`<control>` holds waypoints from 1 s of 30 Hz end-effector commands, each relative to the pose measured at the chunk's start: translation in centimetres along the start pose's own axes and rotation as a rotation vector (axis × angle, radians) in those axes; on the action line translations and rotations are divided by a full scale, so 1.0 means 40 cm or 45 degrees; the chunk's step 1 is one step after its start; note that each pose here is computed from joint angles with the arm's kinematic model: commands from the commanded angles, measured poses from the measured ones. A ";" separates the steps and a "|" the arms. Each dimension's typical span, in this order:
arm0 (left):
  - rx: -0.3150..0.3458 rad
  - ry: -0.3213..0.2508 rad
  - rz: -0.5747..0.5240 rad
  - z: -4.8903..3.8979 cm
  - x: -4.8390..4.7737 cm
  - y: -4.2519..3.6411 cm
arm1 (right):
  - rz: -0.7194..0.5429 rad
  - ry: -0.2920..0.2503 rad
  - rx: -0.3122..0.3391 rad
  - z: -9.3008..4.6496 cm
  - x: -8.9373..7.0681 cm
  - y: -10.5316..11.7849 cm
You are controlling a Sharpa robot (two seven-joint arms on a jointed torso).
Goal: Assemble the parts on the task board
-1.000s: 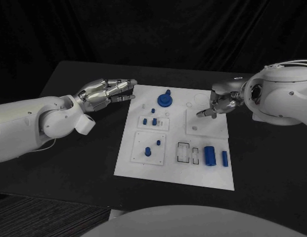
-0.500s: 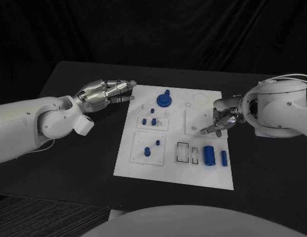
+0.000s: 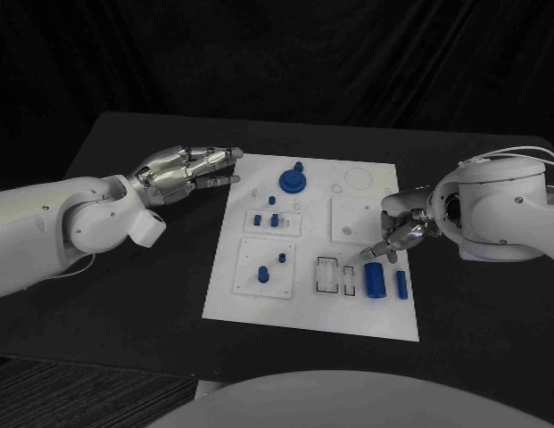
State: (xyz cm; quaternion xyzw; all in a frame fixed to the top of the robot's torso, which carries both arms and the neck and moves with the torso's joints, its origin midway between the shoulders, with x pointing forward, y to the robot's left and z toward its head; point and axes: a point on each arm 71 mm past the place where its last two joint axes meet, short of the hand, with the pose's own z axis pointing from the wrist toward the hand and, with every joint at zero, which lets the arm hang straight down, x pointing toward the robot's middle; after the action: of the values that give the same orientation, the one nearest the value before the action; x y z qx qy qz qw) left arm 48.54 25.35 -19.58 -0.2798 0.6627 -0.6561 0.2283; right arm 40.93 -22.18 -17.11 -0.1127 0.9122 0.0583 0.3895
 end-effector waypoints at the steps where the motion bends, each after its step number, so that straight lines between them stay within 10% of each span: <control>1: 0.007 0.021 -0.018 0.002 0.006 0.001 | -0.015 0.038 0.023 0.000 0.014 -0.001; 30: -0.013 0.044 -0.031 0.005 0.012 0.010 | -0.010 0.142 0.021 0.047 0.084 0.006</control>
State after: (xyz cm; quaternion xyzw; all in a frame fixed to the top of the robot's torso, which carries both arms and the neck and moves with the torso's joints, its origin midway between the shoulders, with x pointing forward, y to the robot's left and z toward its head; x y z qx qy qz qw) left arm 48.38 25.04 -19.94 -0.2791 0.6686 -0.6544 0.2163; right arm 40.01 -21.97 -20.58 -0.1154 0.9298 0.0542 0.3453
